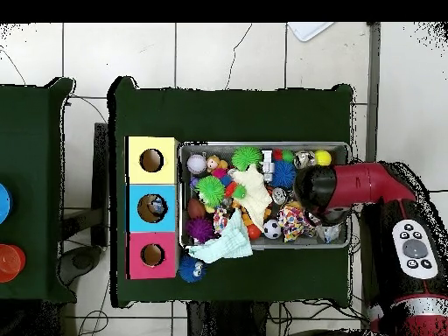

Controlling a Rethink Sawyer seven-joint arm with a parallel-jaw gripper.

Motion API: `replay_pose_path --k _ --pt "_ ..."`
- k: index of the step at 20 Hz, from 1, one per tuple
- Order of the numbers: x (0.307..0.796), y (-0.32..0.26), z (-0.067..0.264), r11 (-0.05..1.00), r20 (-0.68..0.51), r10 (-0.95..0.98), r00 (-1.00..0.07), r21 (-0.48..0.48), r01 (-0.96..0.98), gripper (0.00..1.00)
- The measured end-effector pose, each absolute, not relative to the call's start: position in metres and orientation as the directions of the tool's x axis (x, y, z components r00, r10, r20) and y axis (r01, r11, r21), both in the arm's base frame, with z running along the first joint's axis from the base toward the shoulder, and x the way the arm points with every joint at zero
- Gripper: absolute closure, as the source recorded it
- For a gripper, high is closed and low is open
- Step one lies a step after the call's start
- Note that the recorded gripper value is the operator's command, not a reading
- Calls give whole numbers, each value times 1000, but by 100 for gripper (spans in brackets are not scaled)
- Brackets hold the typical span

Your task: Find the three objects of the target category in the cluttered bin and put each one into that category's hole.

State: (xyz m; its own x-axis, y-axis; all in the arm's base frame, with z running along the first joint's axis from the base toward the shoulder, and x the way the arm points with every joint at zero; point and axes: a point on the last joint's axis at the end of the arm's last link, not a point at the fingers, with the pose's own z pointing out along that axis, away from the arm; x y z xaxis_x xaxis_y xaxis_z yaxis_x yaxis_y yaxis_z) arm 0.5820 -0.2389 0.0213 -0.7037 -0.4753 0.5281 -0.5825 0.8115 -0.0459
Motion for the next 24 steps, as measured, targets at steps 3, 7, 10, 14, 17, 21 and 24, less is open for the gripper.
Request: replay_pose_path --k 3,7,10,14,17,21,24 --pt "580 -240 21 812 531 -473 -703 -46 -581 100" --pt "578 -242 23 813 537 -469 -702 -47 -580 100" --pt "575 -243 28 813 540 -467 -700 -50 -580 100" --pt "562 -245 39 813 556 -459 -693 -50 -580 0" --pt "557 -245 43 814 561 -458 -690 -49 -579 0" --pt "544 -248 47 820 565 -454 -689 -37 -571 0" --pt "527 -261 45 836 555 -444 -703 -26 -548 0"
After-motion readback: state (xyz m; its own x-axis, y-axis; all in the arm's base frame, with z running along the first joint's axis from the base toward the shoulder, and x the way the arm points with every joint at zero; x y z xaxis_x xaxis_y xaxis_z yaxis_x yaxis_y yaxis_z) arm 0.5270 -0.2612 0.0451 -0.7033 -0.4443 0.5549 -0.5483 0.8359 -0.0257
